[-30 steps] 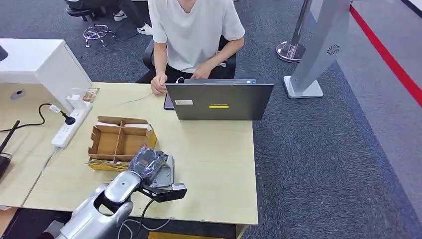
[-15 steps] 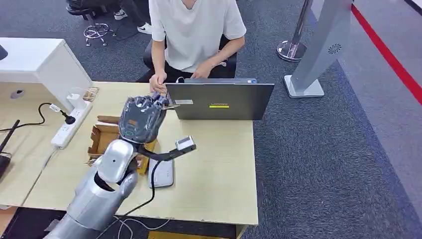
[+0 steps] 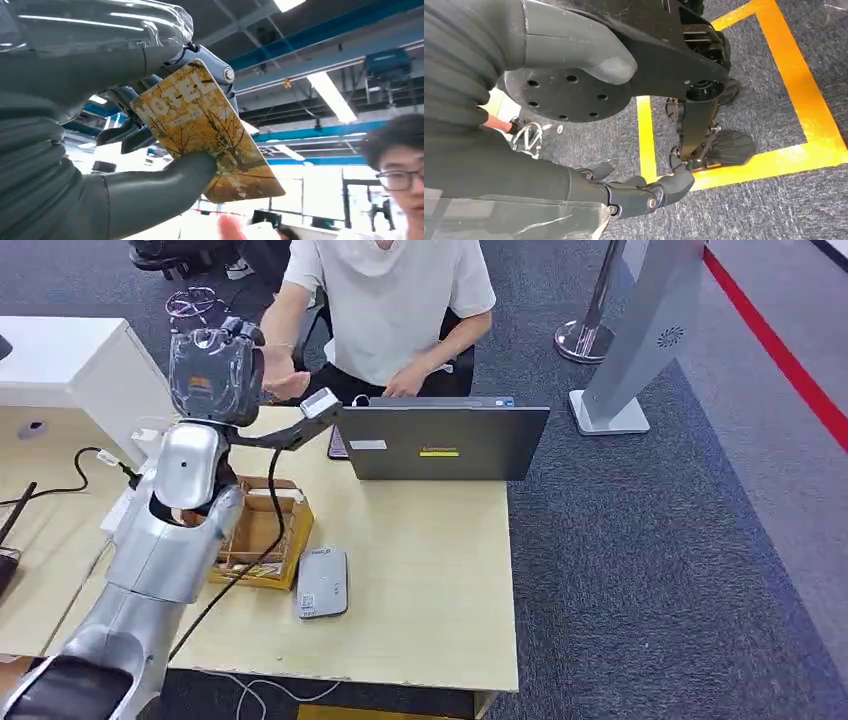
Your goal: Pass the card to the sensor for recognition and then transmit it.
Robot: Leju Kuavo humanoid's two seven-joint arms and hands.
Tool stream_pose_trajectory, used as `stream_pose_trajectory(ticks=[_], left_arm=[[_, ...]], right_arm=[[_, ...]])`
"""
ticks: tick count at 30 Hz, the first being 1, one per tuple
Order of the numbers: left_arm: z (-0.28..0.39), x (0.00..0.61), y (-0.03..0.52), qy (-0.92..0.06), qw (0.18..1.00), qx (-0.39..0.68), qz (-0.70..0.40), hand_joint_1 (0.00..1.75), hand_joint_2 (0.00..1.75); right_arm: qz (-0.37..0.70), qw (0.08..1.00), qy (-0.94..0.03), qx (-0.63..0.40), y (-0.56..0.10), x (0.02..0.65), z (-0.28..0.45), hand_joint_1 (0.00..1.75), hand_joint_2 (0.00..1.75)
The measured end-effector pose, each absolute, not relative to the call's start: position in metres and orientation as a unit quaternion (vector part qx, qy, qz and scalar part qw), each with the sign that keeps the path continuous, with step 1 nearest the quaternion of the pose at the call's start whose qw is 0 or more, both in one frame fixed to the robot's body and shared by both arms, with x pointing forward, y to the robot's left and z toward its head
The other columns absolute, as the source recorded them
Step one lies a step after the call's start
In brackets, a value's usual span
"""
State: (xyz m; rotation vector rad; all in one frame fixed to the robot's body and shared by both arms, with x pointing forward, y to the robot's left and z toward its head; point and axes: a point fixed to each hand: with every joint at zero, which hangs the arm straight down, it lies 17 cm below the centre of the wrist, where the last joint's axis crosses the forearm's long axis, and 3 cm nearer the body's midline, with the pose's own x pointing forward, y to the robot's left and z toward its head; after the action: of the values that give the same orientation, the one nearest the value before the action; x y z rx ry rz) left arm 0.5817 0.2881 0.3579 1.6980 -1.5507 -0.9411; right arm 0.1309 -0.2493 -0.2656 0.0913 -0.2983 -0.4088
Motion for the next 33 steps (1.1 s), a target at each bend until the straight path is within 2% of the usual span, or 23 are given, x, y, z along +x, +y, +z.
stream_pose_trajectory(ticks=[5, 6, 18, 24, 27, 33], left_arm=[[0.355, 0.590, 0.297, -0.581, 0.334, 0.648, -0.361, 1.75, 1.75], [0.354, 0.591, 0.299, -0.579, 0.337, 0.648, -0.362, 0.00, 1.75], [0.330, 0.602, 0.315, -0.554, 0.380, 0.636, -0.379, 0.00, 1.75], [0.309, 0.599, 0.305, -0.579, 0.386, 0.601, -0.393, 0.00, 1.75], [0.292, 0.582, 0.287, -0.608, 0.381, 0.567, -0.405, 0.00, 1.75], [0.259, 0.508, 0.244, -0.663, 0.350, 0.511, -0.420, 0.00, 1.75]], right_arm=[[-0.202, 0.967, -0.147, 0.045, -0.249, 0.131, -0.266, 0.00, 1.75], [-0.202, 0.967, -0.147, 0.045, -0.249, 0.131, -0.266, 0.00, 1.75], [-0.200, 0.968, -0.142, 0.046, -0.249, 0.128, -0.266, 0.00, 1.75], [-0.202, 0.968, -0.141, 0.044, -0.249, 0.125, -0.267, 0.00, 1.75], [-0.215, 0.965, -0.143, 0.042, -0.251, 0.120, -0.268, 0.00, 1.75], [-0.252, 0.957, -0.139, 0.030, -0.260, 0.110, -0.270, 0.00, 1.75]])
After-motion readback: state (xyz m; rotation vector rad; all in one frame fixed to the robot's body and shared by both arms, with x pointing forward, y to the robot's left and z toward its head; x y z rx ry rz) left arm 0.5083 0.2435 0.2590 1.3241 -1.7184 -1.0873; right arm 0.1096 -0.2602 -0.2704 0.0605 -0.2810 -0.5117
